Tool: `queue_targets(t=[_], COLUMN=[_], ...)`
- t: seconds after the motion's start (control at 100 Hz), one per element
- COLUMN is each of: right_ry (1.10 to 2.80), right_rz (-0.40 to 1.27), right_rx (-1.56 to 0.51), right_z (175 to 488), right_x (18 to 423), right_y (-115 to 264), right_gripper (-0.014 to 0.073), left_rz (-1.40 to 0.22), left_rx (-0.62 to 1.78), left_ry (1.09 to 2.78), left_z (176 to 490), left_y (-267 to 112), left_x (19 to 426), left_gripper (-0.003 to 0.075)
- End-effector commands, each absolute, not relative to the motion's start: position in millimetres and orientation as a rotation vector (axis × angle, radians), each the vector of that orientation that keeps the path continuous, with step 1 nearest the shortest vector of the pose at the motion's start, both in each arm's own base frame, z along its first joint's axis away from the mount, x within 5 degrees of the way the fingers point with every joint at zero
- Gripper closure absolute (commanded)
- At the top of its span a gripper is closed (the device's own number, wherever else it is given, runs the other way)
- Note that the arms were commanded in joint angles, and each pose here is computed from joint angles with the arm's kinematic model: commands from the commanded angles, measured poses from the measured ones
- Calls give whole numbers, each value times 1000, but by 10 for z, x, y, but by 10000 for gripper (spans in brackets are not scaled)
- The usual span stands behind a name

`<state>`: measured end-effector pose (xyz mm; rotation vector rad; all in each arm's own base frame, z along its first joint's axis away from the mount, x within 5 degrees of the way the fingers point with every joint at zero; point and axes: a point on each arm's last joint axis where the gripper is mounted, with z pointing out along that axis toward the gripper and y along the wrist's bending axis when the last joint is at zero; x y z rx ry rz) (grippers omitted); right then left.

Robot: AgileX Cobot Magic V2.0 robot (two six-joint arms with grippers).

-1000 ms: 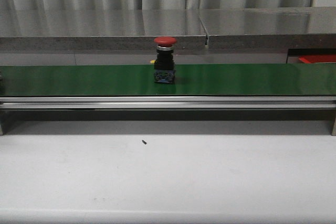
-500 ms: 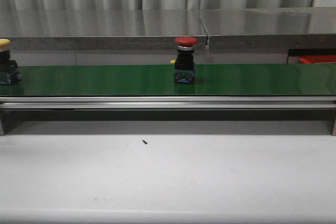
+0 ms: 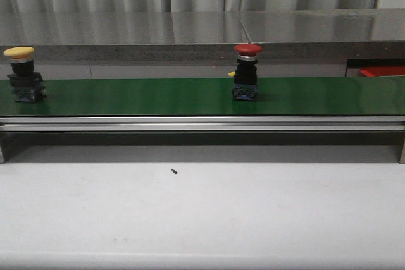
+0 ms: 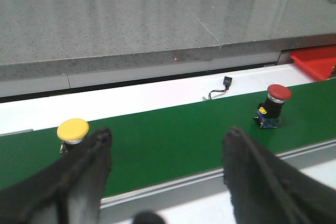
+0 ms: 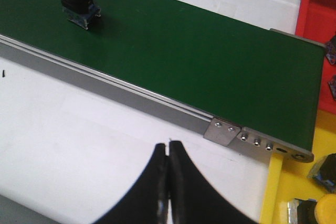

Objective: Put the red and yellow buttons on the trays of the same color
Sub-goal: 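Move the right gripper down onto the red button at the belt's far end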

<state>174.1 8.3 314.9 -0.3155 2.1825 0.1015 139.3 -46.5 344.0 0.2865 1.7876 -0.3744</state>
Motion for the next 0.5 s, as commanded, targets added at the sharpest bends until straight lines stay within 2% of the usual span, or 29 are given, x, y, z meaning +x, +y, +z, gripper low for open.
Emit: queue_targets(t=[0.0, 0.25, 0.49], right_ry=[2098, 2089, 2087], right_rz=[77, 91, 163], right_rx=[-294, -279, -243], right_z=[3289, 3299, 3306], right_x=[1760, 1765, 1761], right_y=[75, 80, 113], right_gripper=[662, 662, 636], left_rz=[-371, -367, -345], left_rx=[235, 232, 200], left_ry=[1684, 1626, 1631], left_z=[3457, 3132, 2962], left_y=[-405, -332, -299], left_x=[1188, 808, 799], left_gripper=[402, 742, 739])
